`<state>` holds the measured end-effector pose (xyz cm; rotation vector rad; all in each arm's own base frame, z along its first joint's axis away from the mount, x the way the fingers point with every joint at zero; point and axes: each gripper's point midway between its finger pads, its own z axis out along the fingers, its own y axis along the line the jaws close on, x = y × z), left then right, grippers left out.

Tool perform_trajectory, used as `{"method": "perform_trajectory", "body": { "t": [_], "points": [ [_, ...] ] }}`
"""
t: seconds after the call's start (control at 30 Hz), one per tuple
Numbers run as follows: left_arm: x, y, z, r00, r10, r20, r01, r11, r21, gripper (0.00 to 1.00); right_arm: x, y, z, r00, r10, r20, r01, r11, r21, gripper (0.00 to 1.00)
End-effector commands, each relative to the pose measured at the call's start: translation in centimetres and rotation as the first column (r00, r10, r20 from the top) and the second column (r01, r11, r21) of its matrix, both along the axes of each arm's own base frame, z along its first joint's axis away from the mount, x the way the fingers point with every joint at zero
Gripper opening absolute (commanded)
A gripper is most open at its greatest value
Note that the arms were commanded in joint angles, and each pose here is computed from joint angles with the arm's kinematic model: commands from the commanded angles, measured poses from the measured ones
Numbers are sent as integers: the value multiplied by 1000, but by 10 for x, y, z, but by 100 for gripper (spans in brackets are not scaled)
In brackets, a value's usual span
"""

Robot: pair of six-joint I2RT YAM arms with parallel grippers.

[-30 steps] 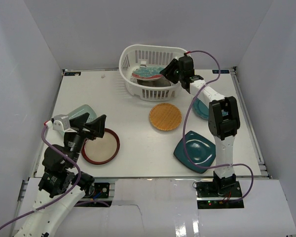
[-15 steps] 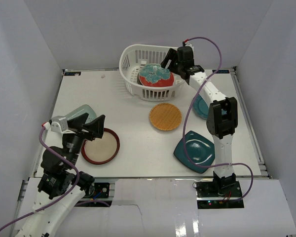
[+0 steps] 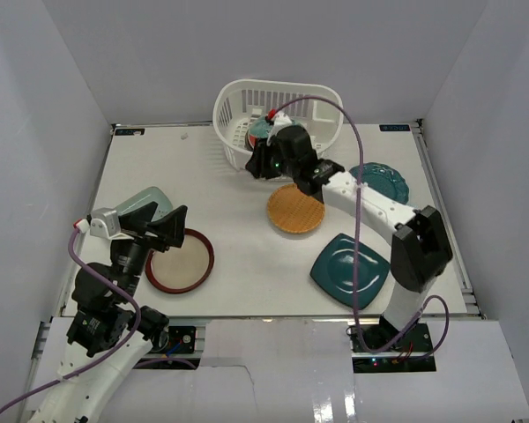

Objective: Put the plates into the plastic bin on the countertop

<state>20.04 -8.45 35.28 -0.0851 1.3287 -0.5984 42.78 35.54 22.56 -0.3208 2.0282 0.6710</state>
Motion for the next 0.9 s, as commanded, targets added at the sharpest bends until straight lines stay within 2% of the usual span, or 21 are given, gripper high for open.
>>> {"method": "perform_trajectory", "body": {
  "t": [0.0, 0.03, 0.1, 0.17, 0.23, 0.27, 0.3, 0.4, 0.47, 0.67, 0.83, 0.87],
  "points": [
    [-2, 0, 2, 1000, -7, 13, 7, 1000, -2, 98, -80, 46, 43, 964, 245, 102, -260, 948, 185, 39],
    [-3, 1, 3, 1000, -3, 16, 4, 1000, -2, 98, -104, 48, 5, 953, 303, 26, -303, 936, 180, 33],
    [-4, 2, 3, 1000, 0, 20, 0, 1000, -4, 98, -142, 67, -13, 923, 385, -18, -373, 904, 209, 19],
    [-4, 2, 2, 1000, -2, 16, 2, 1000, -3, 98, -177, 79, -50, 882, 461, -93, -437, 877, 202, 20],
    [-4, 1, 2, 1000, -6, 17, 6, 1000, -2, 98, -196, 89, -62, 846, 517, -127, -478, 843, 247, 34],
    [-4, 0, 1, 1000, -10, 15, 10, 1000, 2, 98, -201, 90, -83, 835, 521, -178, -473, 844, 252, 41],
    [-4, 0, 1, 1000, -12, 15, 12, 1000, 1, 98, -207, 96, -83, 817, 544, -190, -478, 824, 304, 54],
    [-3, -1, 0, 1000, -12, 12, 12, 1000, 4, 98, -216, 100, -115, 787, 549, -282, -450, 822, 348, 66],
    [-3, -1, 0, 1000, -14, 11, 14, 1000, 4, 98, -221, 107, -136, 776, 521, -356, -394, 841, 372, 67],
    [-4, -2, 0, 1000, -19, 10, 19, 1000, 2, 98, -233, 136, -182, 753, 465, -466, -318, 877, 361, 65],
    [-4, -1, 0, 1000, -16, 10, 16, 1000, 3, 98, -225, 146, -213, 771, 387, -506, -243, 913, 327, 52],
    [-4, -1, 0, 1000, -16, 10, 16, 1000, 1, 98, -223, 145, -216, 771, 375, -514, -230, 917, 326, 46]
  ]
}}
